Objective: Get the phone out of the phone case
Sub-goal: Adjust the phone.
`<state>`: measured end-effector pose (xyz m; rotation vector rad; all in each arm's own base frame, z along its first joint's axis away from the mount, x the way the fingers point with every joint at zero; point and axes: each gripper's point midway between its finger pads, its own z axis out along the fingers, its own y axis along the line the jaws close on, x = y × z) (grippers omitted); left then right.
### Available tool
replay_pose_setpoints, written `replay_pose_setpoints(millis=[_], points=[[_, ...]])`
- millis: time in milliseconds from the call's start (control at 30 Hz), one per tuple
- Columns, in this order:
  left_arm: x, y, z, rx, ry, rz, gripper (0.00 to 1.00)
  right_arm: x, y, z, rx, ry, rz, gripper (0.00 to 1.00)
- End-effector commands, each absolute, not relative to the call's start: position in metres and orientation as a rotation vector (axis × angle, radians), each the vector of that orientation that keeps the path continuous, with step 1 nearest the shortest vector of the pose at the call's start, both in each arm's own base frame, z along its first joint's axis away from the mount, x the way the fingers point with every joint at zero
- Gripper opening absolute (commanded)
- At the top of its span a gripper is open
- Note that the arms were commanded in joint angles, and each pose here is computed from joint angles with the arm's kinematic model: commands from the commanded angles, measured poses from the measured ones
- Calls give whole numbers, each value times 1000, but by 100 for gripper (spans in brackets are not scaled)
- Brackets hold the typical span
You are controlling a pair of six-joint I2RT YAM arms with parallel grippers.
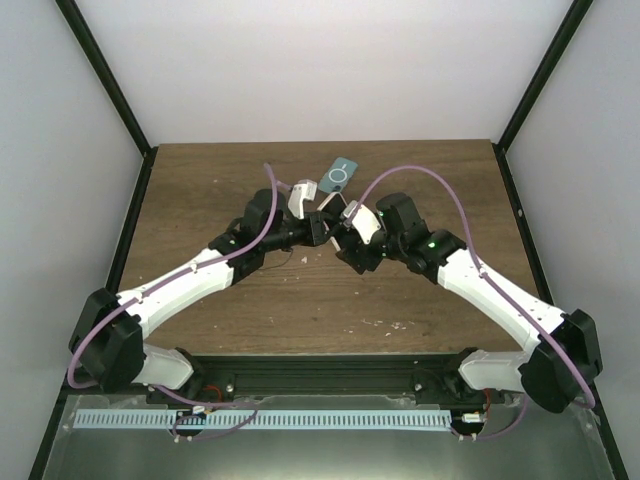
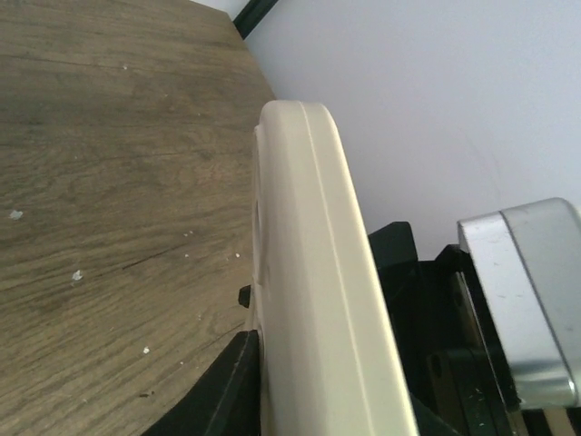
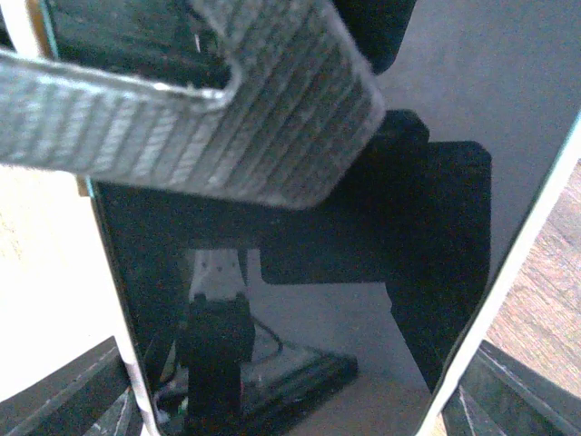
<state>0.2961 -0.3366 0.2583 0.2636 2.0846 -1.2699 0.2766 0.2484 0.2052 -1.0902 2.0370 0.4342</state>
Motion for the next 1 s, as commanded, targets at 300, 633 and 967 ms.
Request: replay_pose_setpoints(millis=[300,633,967], points=[[288,-329,292,371,2016,-1309,0,257,267,243,-1105,1914,616,89],[245,-279,309,756,1967,-1348,0,205,276,287,-1272,1757,866,100],[169,-265,321,1082,1593,-1480,0,140,275,275,-1530,1638,1170,89]])
